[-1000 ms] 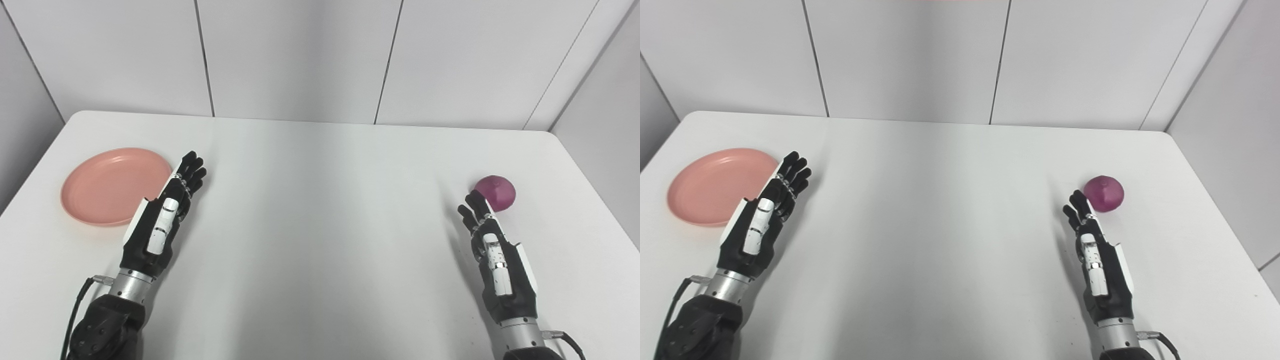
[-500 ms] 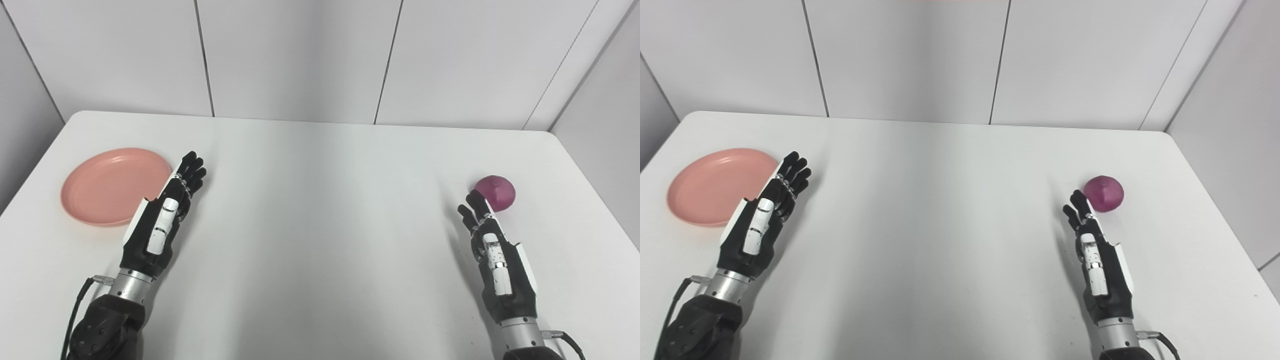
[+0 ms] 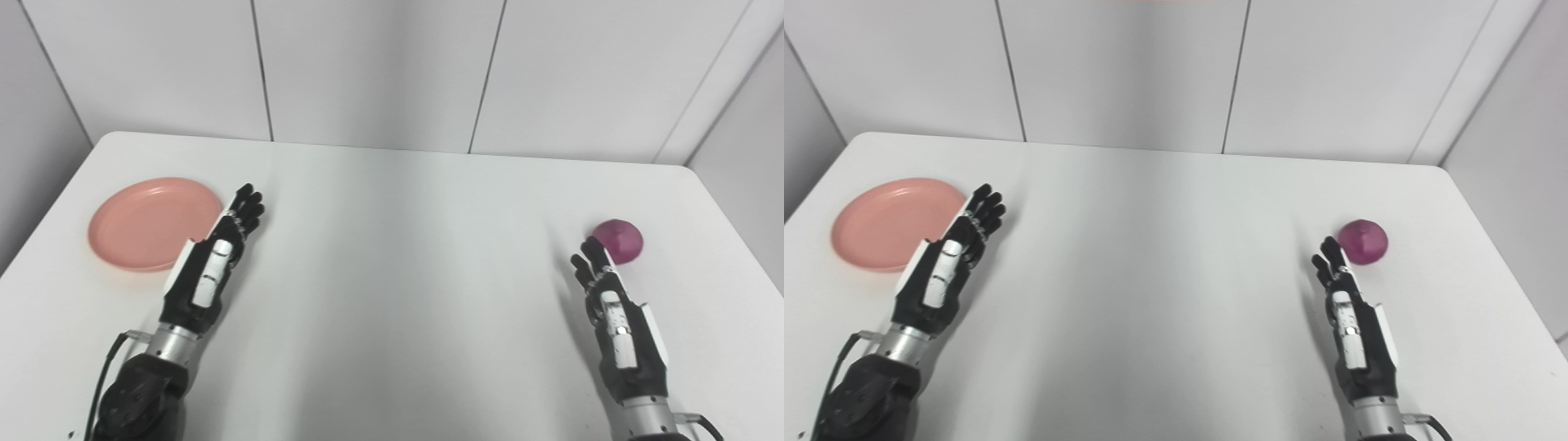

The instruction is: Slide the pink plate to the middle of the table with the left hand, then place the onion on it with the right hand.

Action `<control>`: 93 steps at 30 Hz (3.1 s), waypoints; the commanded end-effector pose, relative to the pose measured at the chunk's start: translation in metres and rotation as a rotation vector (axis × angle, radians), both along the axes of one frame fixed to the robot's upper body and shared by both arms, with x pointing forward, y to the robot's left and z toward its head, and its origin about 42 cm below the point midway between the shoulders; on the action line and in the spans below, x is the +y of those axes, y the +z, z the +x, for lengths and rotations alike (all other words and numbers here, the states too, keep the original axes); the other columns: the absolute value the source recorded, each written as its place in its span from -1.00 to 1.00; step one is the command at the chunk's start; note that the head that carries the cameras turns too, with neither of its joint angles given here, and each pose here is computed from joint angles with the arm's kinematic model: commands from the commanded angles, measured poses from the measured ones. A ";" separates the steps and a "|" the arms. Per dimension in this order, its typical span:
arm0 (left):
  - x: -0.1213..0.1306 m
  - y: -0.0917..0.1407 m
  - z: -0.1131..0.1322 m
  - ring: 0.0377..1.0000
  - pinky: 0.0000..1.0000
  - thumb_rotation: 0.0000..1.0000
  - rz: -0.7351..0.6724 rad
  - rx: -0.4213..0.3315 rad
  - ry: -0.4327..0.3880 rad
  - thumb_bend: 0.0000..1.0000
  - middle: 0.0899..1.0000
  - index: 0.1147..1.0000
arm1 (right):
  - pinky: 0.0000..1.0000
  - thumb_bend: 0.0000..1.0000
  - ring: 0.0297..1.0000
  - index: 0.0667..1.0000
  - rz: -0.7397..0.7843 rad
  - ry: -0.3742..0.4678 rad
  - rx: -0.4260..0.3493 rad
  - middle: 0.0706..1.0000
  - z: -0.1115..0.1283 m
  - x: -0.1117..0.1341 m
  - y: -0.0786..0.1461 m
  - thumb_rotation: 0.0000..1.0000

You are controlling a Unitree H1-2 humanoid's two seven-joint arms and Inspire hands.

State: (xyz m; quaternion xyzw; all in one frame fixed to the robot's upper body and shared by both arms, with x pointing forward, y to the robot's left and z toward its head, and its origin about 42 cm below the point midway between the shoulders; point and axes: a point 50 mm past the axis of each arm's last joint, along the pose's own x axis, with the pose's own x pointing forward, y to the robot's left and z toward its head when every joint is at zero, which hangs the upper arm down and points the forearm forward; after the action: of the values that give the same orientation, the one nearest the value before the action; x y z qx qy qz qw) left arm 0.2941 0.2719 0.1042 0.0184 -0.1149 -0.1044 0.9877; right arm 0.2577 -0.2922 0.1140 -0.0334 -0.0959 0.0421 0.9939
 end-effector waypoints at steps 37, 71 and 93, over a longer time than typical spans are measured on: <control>-0.072 -0.049 -0.047 0.89 0.95 1.00 -0.055 0.254 0.049 -0.15 0.89 0.85 | 1.00 -1.00 1.00 1.00 0.017 0.000 0.024 1.00 0.000 -0.007 0.012 1.00; -0.050 0.017 -0.047 0.87 0.94 1.00 -0.039 0.104 0.107 -0.11 0.89 0.84 | 1.00 -1.00 1.00 1.00 0.032 0.006 0.027 1.00 -0.001 -0.003 0.012 1.00; -0.038 0.061 -0.035 0.86 0.87 1.00 -0.003 0.000 0.105 -0.07 0.87 0.82 | 1.00 -1.00 1.00 1.00 0.041 0.001 0.031 1.00 -0.002 -0.001 0.015 1.00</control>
State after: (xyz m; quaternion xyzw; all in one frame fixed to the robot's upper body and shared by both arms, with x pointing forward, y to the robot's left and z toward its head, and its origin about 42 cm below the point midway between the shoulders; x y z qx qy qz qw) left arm 0.2601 0.2250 0.1507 0.0001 -0.0901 -0.0493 0.9947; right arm 0.2542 -0.2939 0.1228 -0.0181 -0.0660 0.0413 0.9968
